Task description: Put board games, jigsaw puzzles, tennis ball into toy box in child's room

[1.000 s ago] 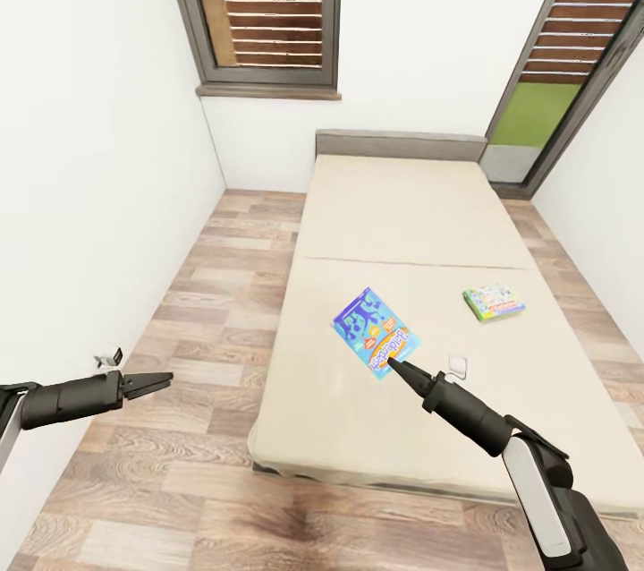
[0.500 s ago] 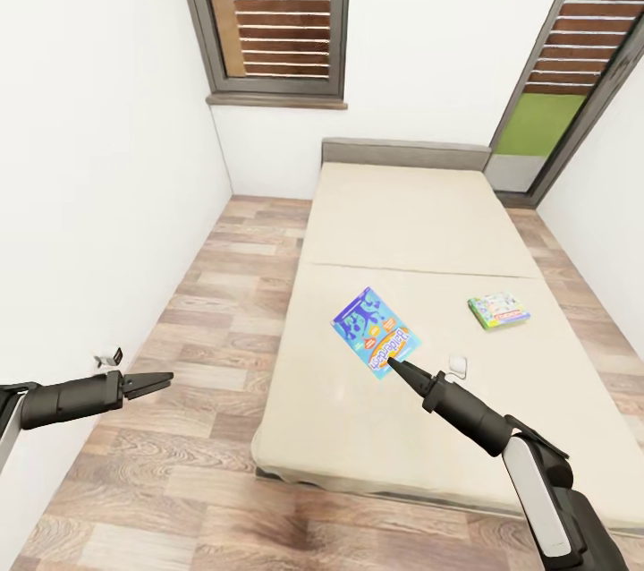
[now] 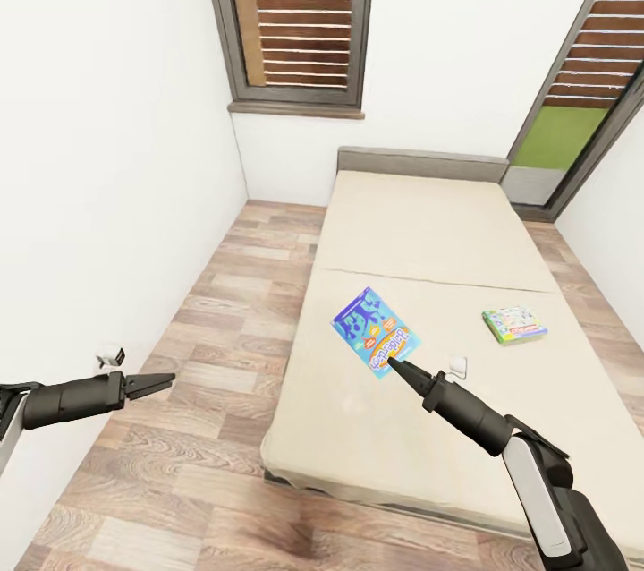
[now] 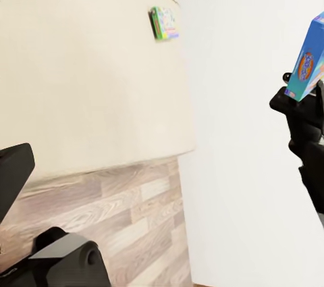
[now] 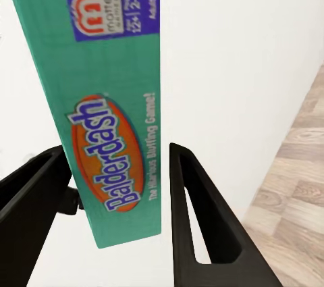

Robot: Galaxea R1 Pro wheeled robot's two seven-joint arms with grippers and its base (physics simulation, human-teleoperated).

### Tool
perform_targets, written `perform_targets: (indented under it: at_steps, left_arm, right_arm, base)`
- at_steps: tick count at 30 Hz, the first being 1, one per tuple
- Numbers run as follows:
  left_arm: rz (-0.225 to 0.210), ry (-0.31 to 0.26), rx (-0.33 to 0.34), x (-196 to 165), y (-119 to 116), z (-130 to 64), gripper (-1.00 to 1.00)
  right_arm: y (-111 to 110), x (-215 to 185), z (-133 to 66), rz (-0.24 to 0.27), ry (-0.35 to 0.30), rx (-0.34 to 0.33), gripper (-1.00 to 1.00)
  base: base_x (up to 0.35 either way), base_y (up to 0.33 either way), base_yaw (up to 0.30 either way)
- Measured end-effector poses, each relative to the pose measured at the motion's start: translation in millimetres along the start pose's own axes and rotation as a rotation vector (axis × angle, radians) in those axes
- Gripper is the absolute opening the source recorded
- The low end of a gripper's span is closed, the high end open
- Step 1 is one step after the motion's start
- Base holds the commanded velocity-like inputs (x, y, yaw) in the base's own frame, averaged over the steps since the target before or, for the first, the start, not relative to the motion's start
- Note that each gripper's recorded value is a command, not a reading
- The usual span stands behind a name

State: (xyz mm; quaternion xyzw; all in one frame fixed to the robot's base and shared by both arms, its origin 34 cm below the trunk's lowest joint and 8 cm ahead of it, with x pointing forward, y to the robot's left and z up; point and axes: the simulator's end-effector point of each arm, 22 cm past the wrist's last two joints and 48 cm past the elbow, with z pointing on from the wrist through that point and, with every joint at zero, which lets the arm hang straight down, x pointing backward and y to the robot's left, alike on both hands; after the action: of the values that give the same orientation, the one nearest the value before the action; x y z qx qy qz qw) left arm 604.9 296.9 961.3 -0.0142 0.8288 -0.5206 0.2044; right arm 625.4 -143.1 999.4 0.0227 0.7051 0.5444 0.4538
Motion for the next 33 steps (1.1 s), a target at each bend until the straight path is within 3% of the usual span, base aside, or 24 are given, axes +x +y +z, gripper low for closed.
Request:
perform_targets:
  at_steps: [33]
  left_arm:
    - [0.048, -0.005, 0.011, -6, -23, -5.2, 1.0]
  right_arm:
    - [22, -20, -1.2, -0.067, -0.04, -0.028, -1.0]
  base:
    - [0.0, 0.0, 0.13]
